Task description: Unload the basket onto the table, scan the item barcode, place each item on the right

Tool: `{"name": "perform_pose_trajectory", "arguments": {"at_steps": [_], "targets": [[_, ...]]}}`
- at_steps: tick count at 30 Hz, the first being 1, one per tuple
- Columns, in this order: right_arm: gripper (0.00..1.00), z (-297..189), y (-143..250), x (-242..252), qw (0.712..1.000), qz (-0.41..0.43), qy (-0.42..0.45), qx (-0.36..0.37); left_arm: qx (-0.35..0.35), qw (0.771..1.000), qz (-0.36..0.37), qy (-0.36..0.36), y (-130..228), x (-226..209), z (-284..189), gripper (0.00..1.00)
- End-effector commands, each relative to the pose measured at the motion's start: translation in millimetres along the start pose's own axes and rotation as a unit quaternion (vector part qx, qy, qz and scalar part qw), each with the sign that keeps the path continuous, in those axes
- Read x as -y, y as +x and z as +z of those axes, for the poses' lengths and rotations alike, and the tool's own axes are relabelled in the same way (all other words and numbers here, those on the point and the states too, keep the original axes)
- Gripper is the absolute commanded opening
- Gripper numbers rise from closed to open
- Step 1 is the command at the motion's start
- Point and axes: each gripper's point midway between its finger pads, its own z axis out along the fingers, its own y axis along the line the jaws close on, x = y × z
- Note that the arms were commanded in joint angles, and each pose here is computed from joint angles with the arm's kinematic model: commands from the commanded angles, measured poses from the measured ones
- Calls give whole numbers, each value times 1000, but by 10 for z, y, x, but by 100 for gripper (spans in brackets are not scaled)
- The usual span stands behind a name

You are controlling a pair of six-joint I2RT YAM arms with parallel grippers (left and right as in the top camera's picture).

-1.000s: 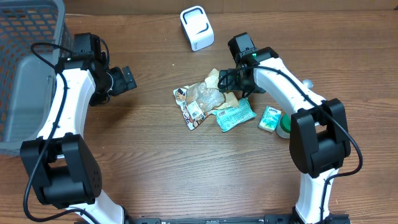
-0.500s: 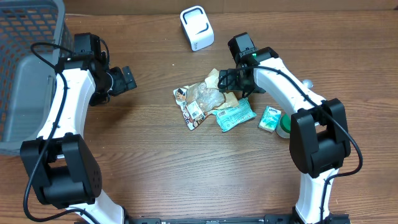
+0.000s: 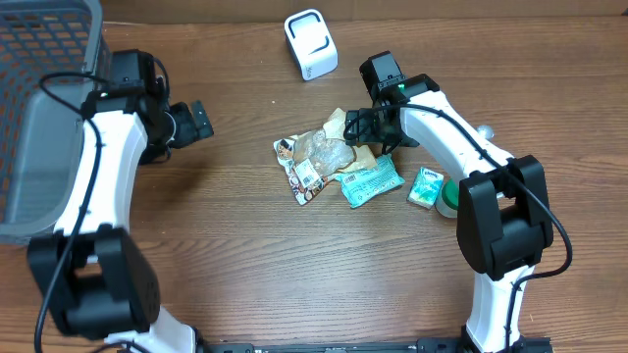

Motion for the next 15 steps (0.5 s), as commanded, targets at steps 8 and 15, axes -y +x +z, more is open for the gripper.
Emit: {"name": "perform_pose_trajectory", "arguments": {"at_steps": [8, 15], "targets": [[100, -50, -31, 19, 1000, 3, 2, 9, 162, 987, 9, -10, -238, 5, -1136, 99], [100, -50, -31, 19, 1000, 3, 2, 9, 195, 981, 8, -10, -238, -7, -1387, 100]]}}
